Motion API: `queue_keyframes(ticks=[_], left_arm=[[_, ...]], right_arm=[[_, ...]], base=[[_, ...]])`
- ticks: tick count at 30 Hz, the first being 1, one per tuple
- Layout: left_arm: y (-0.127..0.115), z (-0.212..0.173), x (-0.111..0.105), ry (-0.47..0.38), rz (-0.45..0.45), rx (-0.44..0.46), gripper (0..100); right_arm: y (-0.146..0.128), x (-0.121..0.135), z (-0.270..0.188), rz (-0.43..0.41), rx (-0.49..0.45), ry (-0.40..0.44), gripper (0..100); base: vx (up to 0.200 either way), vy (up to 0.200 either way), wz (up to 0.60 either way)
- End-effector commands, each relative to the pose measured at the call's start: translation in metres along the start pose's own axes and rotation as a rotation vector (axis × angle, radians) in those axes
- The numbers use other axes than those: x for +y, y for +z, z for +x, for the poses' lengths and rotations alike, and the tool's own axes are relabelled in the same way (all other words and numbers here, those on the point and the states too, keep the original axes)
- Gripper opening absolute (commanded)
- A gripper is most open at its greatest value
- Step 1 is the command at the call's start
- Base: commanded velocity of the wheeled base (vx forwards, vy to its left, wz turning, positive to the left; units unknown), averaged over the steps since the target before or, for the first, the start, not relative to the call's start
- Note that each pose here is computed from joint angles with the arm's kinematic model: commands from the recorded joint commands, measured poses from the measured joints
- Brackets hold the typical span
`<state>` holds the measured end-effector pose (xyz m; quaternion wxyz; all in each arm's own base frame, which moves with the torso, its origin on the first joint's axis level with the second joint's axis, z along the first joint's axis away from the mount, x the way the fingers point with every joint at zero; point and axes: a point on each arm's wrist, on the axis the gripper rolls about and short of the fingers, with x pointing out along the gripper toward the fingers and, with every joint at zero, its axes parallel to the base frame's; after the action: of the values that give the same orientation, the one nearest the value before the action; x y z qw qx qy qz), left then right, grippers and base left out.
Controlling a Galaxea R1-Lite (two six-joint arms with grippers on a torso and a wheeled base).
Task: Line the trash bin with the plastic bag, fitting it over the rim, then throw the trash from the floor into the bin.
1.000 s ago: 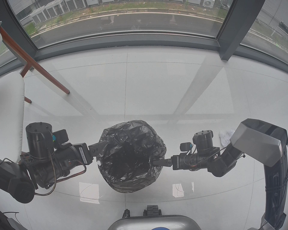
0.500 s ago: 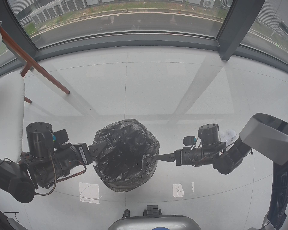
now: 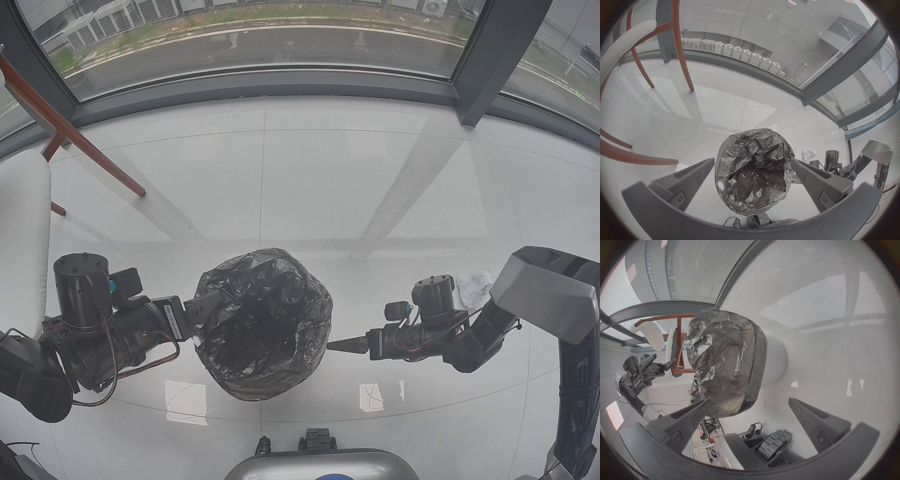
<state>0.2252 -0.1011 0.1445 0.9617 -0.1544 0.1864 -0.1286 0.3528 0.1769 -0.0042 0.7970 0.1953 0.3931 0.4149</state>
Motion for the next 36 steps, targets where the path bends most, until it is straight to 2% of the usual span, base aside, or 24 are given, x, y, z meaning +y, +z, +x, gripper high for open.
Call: queue_keyframes(ticks=[1,8,16,24,29,30,36], left_arm=[[0.001,0.0,0.0,-0.001,-0.001,-0.002,100],[0.001,0.0,0.0,-0.002,-0.001,-0.002,100],[0.001,0.0,0.0,-0.002,-0.001,-0.002,100],[-0.001,0.0,0.001,0.001,0.0,0.005,100],[-0.002,-0.001,0.001,0.002,0.0,0.008,100],[-0.003,-0.001,0.001,0.003,0.0,0.011,100],[-0.003,-0.001,0.002,0.006,0.0,0.013,100]], right_arm=[[-0.006,-0.006,0.016,0.002,0.024,0.006,100],[-0.008,-0.021,0.044,0.008,0.041,0.007,100],[0.001,-0.029,0.055,0.034,0.063,-0.011,100],[0.002,-0.031,0.053,0.079,0.106,-0.07,100],[0.005,-0.024,0.027,0.082,0.082,-0.102,100],[0.011,-0.01,0.005,0.074,0.063,-0.099,100],[0.018,0.011,-0.06,0.071,-0.009,-0.135,100]], base=[[0.0,0.0,0.0],[0.0,0.0,0.0],[0.0,0.0,0.0],[0.0,0.0,0.0],[0.0,0.0,0.0],[0.0,0.0,0.0],[0.0,0.0,0.0]])
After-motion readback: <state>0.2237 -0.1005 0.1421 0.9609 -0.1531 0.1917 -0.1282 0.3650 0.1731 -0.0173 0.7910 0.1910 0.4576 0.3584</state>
